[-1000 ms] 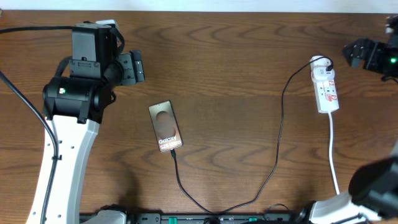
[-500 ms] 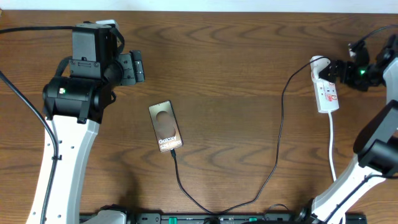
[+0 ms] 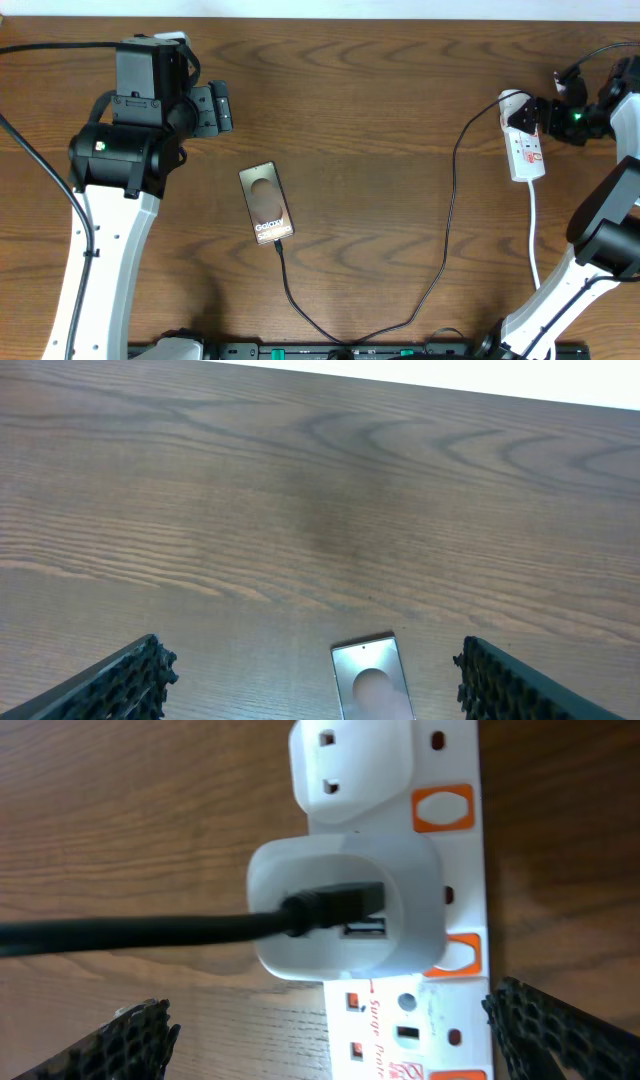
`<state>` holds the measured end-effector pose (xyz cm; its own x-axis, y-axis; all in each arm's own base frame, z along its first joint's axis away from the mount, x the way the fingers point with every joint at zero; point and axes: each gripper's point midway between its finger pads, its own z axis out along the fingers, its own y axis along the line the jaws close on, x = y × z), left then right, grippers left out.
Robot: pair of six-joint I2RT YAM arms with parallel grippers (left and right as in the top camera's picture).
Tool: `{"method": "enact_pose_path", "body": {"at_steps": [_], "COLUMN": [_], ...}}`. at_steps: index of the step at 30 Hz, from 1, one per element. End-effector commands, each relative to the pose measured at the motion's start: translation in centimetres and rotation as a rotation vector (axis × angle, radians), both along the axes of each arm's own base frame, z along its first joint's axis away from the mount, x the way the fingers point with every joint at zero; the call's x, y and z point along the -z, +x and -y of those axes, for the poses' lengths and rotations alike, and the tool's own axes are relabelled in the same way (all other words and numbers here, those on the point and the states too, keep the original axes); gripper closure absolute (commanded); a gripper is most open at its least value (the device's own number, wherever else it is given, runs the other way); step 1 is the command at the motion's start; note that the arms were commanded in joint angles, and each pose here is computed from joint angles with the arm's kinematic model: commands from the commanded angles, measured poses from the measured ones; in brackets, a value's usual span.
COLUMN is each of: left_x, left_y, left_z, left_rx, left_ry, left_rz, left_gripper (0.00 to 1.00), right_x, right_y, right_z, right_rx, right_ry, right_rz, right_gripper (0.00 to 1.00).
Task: Plug charger to phone and switch on socket
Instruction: 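Move the right gripper toward the white power strip switch, then position the right gripper over the orange switch beside the charger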
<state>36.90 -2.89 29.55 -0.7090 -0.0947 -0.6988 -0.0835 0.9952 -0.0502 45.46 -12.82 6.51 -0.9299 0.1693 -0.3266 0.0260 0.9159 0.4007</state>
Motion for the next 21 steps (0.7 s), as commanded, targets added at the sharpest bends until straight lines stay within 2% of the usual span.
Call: {"method": "enact_pose_path", "body": {"at_steps": [1, 21], "left_x": [-0.5, -0.5], "left_y": [0.0, 0.0], "left_z": [-0.3, -0.3], "left_rx": [-0.001, -0.001], "left_ry": [0.025, 0.025], "left_rz": [0.011, 0.011], "left_gripper": [0.11, 0.11], "right_x": [0.0, 1.0], "right_y": [0.5, 0.7], "right_z": [-1.1, -2.4], "right_rx": [-0.025, 0.024], "right_ry": [0.019, 0.086], "right_rz": [0.013, -0.037], "right_gripper": [0.01, 0.01]}}
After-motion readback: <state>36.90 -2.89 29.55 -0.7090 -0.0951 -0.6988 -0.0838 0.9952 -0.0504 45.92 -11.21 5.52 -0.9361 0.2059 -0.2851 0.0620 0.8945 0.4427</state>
